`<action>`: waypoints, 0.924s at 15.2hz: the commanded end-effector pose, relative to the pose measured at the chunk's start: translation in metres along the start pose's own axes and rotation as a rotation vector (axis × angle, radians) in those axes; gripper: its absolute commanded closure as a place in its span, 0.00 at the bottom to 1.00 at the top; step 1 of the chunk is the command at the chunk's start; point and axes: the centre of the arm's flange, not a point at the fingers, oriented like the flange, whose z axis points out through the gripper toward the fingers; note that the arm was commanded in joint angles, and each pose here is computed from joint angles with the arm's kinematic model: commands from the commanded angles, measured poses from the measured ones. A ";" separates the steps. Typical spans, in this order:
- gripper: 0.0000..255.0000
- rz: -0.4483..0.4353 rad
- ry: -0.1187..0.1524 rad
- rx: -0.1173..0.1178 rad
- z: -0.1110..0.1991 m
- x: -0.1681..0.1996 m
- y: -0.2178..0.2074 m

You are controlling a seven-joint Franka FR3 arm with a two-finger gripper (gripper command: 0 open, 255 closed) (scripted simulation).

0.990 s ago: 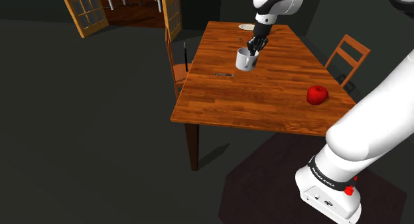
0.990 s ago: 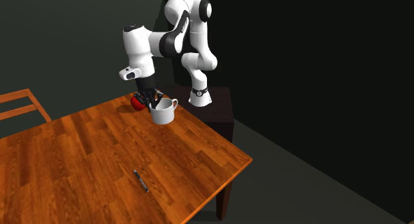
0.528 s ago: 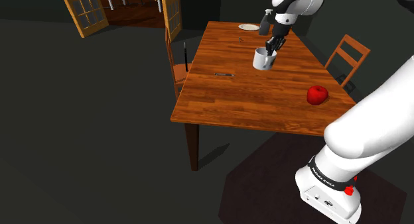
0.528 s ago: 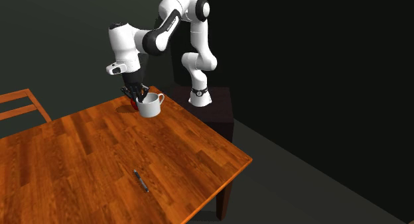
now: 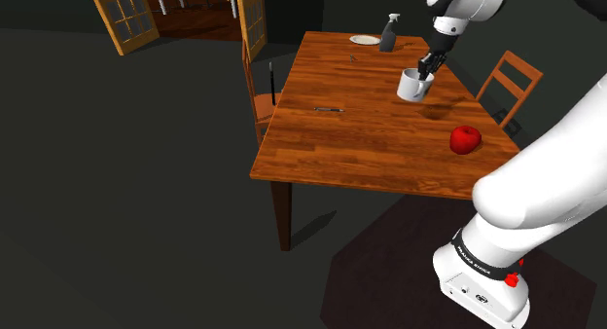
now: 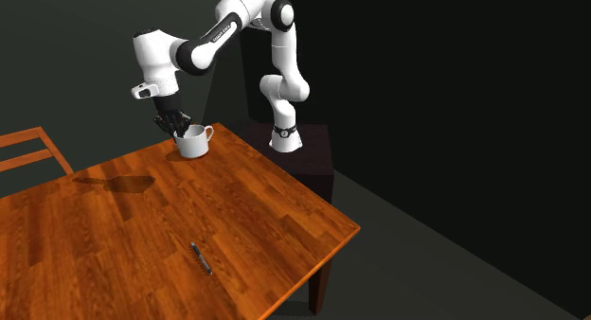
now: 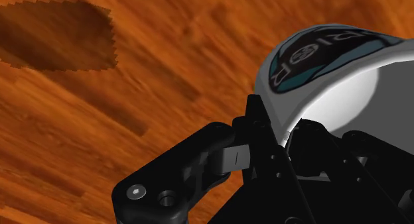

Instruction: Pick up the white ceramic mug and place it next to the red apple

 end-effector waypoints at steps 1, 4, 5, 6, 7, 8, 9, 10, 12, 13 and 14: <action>1.00 -0.001 0.000 0.000 -0.003 -0.013 0.024; 1.00 -0.001 0.000 0.000 -0.006 -0.030 0.060; 1.00 -0.001 0.000 0.000 -0.008 -0.036 0.071; 1.00 -0.001 0.000 0.000 -0.009 -0.042 0.083; 1.00 -0.001 0.000 0.000 -0.010 -0.048 0.095; 1.00 -0.001 0.000 0.000 -0.011 -0.053 0.107; 1.00 -0.001 0.000 0.000 -0.012 -0.059 0.118; 1.00 -0.001 0.000 0.000 -0.014 -0.065 0.130; 1.00 -0.001 0.000 0.000 -0.016 -0.077 0.154; 1.00 -0.001 0.000 0.000 -0.017 -0.085 0.170; 1.00 -0.001 0.000 0.000 -0.012 -0.085 0.170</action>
